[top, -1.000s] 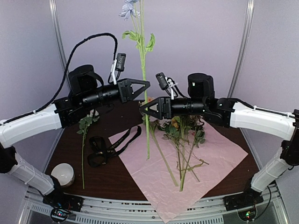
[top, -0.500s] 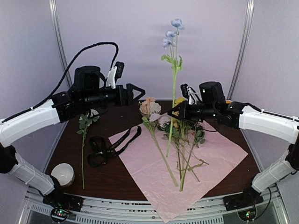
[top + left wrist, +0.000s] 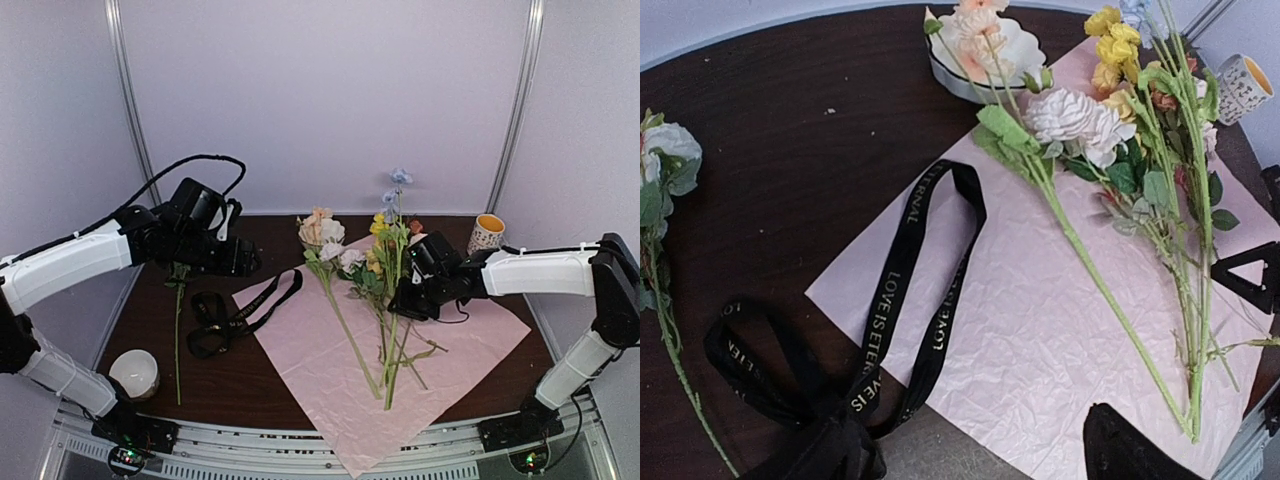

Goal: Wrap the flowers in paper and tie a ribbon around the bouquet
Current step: Place the fake flower on the flattened wrapping paper, then adjust the fake flower on the flattened wrapping paper.

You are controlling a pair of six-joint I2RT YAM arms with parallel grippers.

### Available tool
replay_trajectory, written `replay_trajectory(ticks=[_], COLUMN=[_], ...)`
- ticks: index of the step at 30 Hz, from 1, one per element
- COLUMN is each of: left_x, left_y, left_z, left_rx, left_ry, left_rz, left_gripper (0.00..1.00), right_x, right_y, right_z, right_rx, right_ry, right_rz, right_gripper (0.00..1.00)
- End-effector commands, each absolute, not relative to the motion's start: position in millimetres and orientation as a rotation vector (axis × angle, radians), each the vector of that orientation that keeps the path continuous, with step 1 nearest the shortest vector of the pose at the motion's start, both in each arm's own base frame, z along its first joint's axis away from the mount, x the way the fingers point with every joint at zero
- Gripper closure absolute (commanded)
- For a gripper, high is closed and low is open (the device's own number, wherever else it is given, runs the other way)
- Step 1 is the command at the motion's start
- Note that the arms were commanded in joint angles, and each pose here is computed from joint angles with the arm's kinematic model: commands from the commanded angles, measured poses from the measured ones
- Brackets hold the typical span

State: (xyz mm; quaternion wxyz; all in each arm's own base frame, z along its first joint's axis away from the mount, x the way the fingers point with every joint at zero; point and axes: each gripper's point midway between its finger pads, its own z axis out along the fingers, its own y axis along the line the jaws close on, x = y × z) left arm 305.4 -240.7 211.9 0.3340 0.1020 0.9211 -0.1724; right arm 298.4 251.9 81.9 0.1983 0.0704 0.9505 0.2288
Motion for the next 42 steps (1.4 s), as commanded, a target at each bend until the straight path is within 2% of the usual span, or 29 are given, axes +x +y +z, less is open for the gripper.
replay_trajectory(ticks=[1,4,10,13,17,22,27,30,35,42], left_x=[295.4,289.8,274.5,271.9,275.5,274.5,310.1,323.2,353.8,393.7], left_y=[-232.0,-220.1,-214.8,-215.1,-233.6,-304.9,-311.7,-315.5,-290.4,-225.8], left_z=[212.9,205.6,178.8,163.6,142.0,137.1,72.9,49.4,28.6,15.5], left_rx=[0.280,0.271,0.294,0.330,0.486,1.010,1.238,1.322,1.191,0.742], left_ry=[2.399,2.415,2.502,2.539,2.584,2.446,2.546,2.564,2.646,2.777], left_rz=[-0.440,-0.391,-0.382,-0.358,-0.348,-0.346,-0.100,-0.020,0.078,0.131], left_gripper=[0.20,0.20,0.21,0.23,0.34,0.44,0.64,0.67,0.74,0.74], right_x=[295.3,285.5,274.6,271.4,265.0,264.0,274.7,284.0,295.3,302.3], right_y=[232.2,224.5,199.0,183.0,169.6,176.3,177.1,167.0,151.5,141.2], right_z=[75.0,88.1,150.7,161.0,139.9,104.9,88.1,85.9,80.6,60.2], right_rx=[0.328,0.324,0.236,0.193,0.167,0.113,0.092,0.094,0.108,0.114], right_ry=[2.642,2.619,2.490,2.487,2.580,2.698,2.766,2.775,2.780,2.820], right_rz=[0.575,0.561,0.532,0.496,0.440,0.442,0.407,0.340,0.251,0.164], right_gripper=[0.55,0.48,0.39,0.37,0.36,0.36,0.37,0.38,0.39,0.40])
